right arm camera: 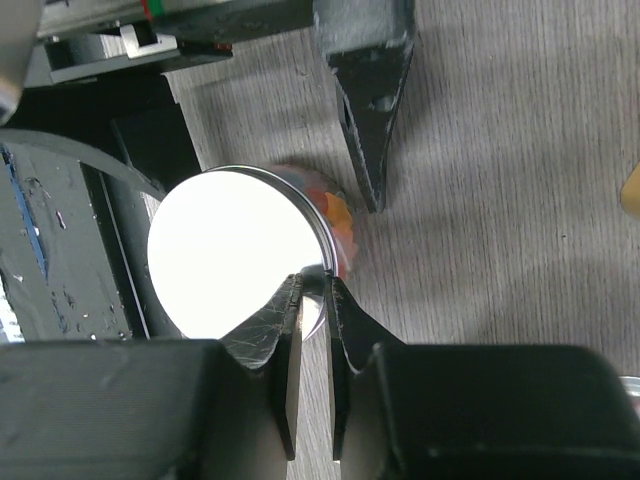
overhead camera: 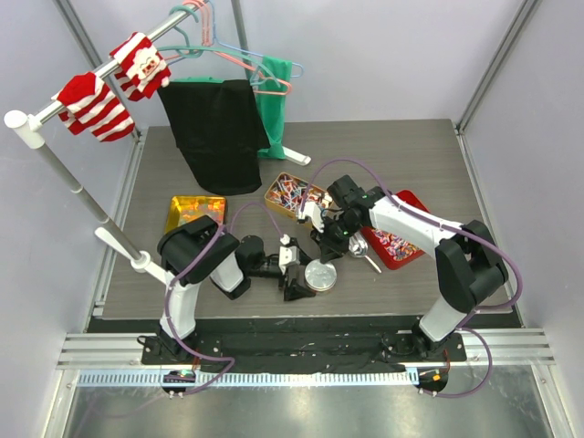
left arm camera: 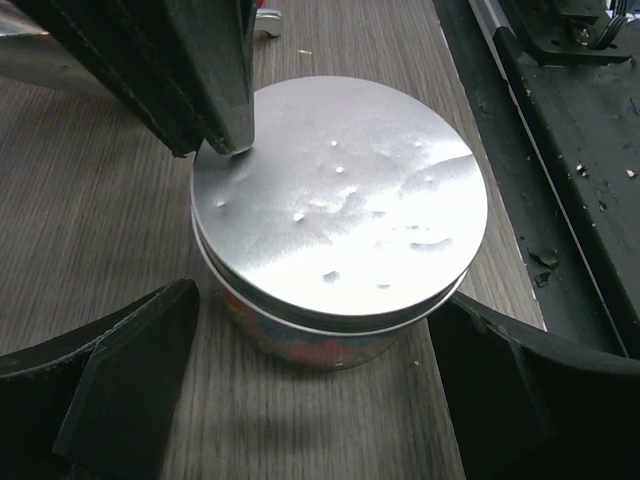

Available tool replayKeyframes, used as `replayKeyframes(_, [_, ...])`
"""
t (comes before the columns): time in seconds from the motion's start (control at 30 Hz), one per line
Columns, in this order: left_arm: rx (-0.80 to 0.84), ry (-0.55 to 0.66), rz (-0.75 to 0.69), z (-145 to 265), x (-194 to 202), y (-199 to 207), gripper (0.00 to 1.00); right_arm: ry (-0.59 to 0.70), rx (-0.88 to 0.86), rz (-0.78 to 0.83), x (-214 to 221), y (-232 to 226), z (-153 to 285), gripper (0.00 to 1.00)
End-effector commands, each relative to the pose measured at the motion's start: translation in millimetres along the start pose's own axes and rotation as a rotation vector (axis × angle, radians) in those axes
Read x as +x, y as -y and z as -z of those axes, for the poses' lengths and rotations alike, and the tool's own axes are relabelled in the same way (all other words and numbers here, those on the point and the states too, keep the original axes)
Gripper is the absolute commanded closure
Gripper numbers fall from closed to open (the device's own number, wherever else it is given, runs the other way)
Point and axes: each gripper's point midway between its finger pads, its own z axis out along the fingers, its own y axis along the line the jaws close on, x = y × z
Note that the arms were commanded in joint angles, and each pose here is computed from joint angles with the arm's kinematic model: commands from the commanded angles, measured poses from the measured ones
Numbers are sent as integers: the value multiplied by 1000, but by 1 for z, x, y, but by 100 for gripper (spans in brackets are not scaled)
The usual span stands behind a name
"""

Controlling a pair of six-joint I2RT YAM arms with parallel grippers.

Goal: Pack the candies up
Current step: Screw the bottle lid onto the packing bottle.

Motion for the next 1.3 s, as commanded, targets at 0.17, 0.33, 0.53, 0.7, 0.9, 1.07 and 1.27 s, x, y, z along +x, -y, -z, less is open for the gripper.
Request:
replayKeyframes(0.17, [-8,84,-184,-11,-24,-2,8,-37,-19,-20,7,-6,-6,82])
replayKeyframes(0.33, [-42,70,-205,-10,-20,-7,19,-32,-6,-3,-2,-2,-4,82])
replayKeyframes(0.53, [-125,48,-233,-8,-18,-24,21,-24,-10,18,-18,7,-2,83])
replayKeyframes(0.7, [-207,11,-242,-5,-14,-40,21,-32,-34,16,-18,7,-7,83])
replayKeyframes(0.9, [-265,-7,-250,-3,-13,-52,22,-65,-23,5,1,-1,-4,84])
replayKeyframes(1.07, [-325,-6,-217,0,-16,-64,23,-95,-7,-17,20,-9,2,85])
replayKeyframes(1.27, [-366,8,-187,5,-19,-76,24,-110,-4,-37,36,-23,12,85])
